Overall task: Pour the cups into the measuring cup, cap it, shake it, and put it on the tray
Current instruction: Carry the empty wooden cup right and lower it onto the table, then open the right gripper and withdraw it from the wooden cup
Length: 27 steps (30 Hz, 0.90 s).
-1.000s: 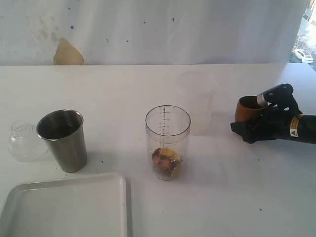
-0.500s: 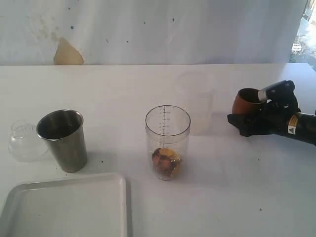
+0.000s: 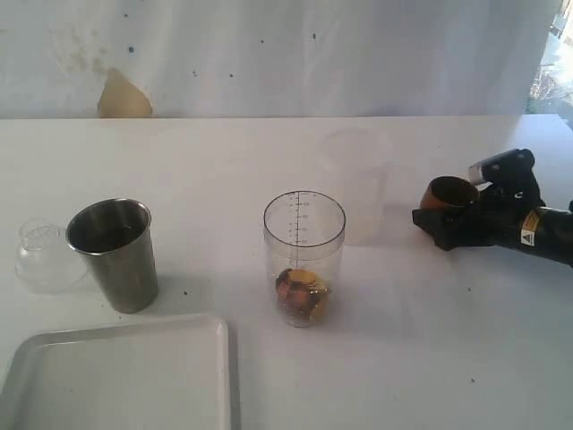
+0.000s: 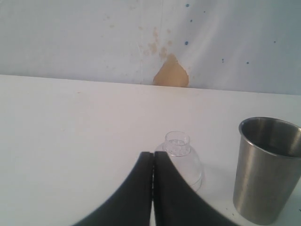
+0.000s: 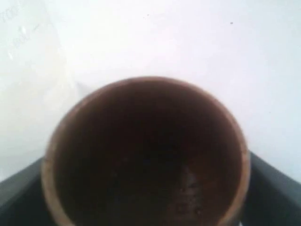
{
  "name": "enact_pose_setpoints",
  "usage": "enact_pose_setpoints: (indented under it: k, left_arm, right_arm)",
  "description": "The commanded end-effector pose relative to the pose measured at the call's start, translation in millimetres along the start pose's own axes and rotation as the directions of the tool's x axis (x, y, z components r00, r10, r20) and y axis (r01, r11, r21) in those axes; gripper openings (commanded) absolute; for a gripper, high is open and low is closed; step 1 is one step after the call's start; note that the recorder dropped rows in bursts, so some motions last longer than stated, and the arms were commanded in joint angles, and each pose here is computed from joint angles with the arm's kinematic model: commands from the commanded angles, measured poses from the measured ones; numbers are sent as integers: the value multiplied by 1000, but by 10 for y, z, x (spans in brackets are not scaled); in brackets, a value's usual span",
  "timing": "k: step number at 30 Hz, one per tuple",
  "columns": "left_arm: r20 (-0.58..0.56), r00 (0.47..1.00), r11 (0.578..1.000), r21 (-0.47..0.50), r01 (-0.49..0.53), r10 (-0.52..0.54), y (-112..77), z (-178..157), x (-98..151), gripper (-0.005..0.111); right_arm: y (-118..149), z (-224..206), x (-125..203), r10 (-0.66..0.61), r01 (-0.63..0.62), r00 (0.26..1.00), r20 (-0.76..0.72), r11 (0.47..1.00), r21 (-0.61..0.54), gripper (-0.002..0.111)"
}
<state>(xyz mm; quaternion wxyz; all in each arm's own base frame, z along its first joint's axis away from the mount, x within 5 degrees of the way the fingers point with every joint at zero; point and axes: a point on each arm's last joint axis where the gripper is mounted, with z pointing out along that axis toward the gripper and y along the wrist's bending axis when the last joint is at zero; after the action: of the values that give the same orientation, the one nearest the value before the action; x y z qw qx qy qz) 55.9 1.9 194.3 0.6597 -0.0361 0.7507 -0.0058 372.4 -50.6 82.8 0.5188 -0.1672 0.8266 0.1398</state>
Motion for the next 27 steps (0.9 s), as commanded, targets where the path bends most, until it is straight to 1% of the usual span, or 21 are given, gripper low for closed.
enact_pose_setpoints:
  k: [1,4,7,15,18,19,20,21,25,27]
  left_arm:
    - [8,1000,1000,0,-3,3,1,-1,1,1]
    - [8,1000,1000,0,-3,3,1,-1,1,1]
    - [8,1000,1000,0,-3,3,1,-1,1,1]
    - [8,1000,1000,0,-3,3,1,-1,1,1]
    - [8,1000,1000,0,-3,3,1,-1,1,1]
    - [8,1000,1000,0,-3,3,1,-1,1,1]
    - [8,1000,1000,0,-3,3,1,-1,1,1]
    - [8,1000,1000,0,-3,3,1,-1,1,1]
    - [8,1000,1000,0,-3,3,1,-1,1,1]
    - [8,1000,1000,0,-3,3,1,-1,1,1]
  right_arm:
    - [-18,3,16,1,-1,1000,11,1000,1,78]
    - [-20,5,20,6,-6,1000,13,1000,2,78]
    - [-20,-15,-46,1,-1,999,39,1000,5,78]
    - [-14,-170,-410,-56,52,991,119,998,38,78]
    - [4,-249,-573,-29,23,986,162,999,39,77]
    - [13,-291,-651,-18,11,983,181,999,41,74]
    - [26,-342,-742,-5,-4,979,203,999,41,69]
    - [48,-413,-861,3,-13,973,229,999,40,61]
    - [150,-607,-1142,21,-24,961,277,1000,8,33]
    - [224,-730,-1293,-12,14,955,297,1000,-4,16]
